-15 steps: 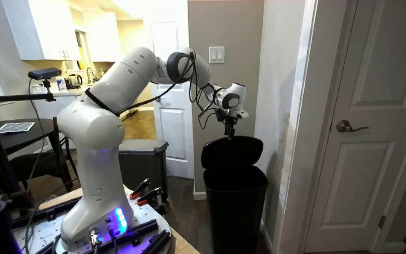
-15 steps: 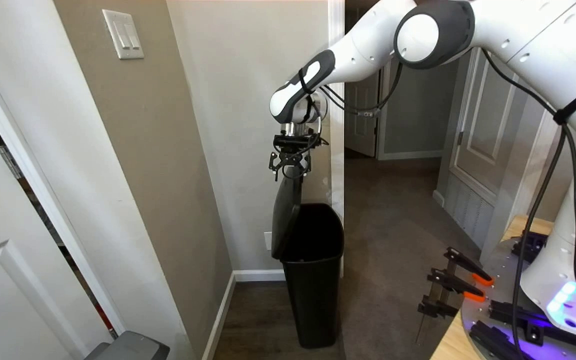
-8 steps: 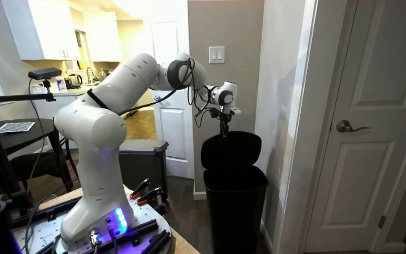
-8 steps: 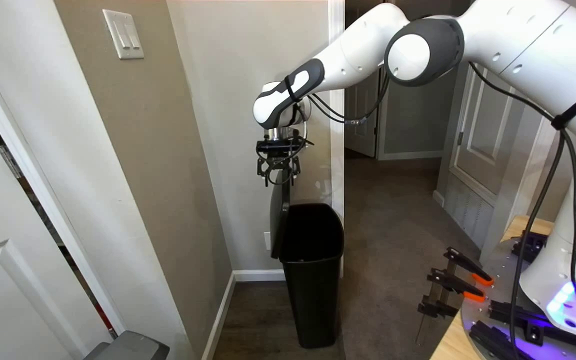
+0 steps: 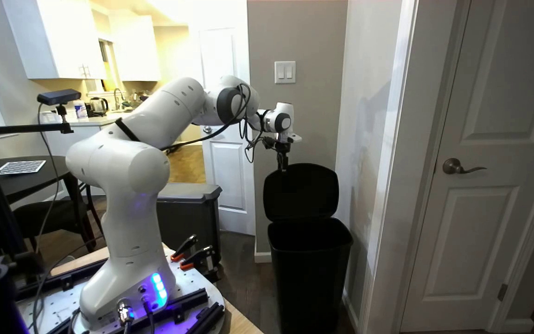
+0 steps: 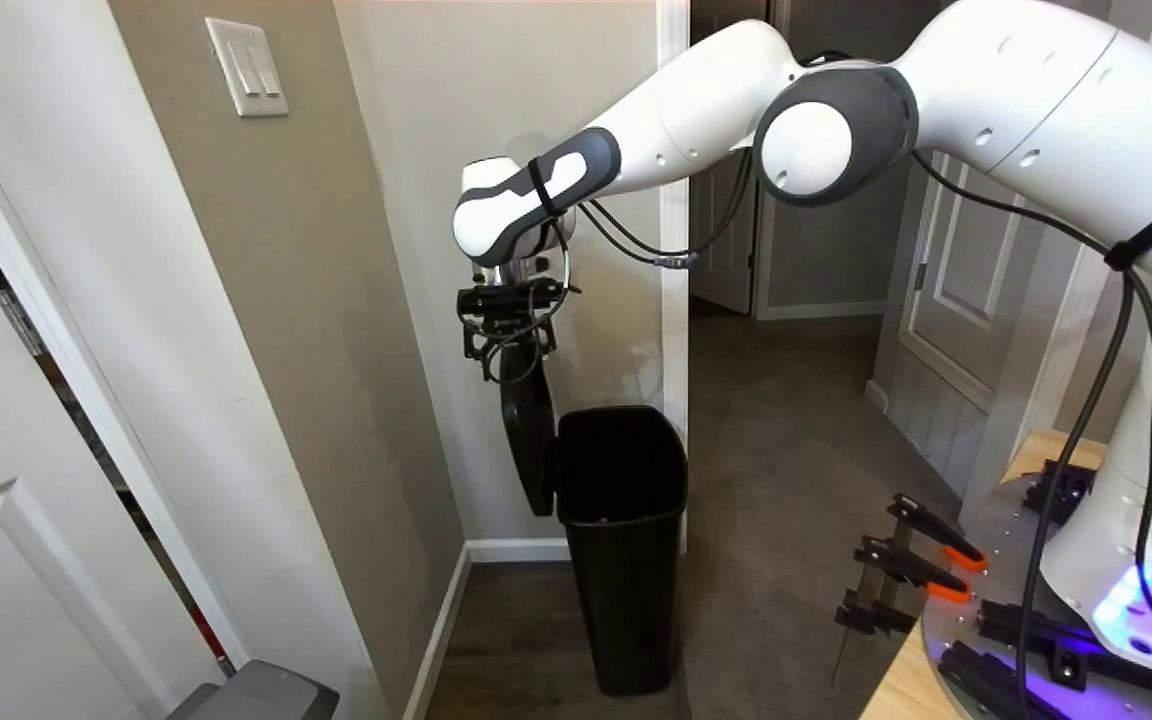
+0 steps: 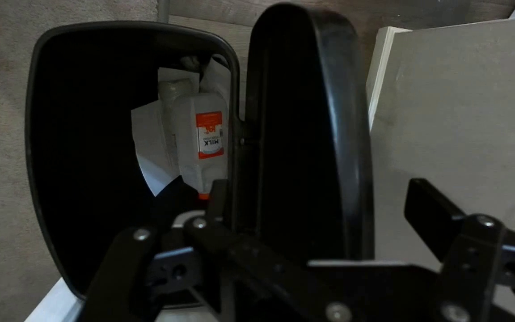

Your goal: Open the black trash can

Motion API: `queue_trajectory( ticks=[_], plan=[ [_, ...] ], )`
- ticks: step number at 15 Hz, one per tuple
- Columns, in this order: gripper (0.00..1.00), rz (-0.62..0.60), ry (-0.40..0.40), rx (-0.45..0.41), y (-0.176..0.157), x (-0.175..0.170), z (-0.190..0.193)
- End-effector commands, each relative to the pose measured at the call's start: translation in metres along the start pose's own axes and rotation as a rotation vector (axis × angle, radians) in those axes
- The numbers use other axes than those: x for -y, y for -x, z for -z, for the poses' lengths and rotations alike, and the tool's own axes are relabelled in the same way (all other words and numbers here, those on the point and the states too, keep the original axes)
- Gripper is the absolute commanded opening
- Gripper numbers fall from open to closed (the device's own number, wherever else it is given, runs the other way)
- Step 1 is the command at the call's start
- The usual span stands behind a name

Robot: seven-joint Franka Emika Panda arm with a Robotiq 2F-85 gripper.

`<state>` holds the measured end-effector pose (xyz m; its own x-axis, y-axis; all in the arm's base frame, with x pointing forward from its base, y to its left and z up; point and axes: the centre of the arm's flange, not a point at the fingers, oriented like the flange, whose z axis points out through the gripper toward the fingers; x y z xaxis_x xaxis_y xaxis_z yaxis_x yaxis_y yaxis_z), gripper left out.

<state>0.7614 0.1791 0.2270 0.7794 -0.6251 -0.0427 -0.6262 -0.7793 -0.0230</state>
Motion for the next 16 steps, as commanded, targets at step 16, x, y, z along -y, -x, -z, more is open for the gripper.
queue_trajectory(
  ticks=[16],
  plan=[
    [1.00,0.007,-0.055,-0.005,0.001,0.014,0.014]
  ],
)
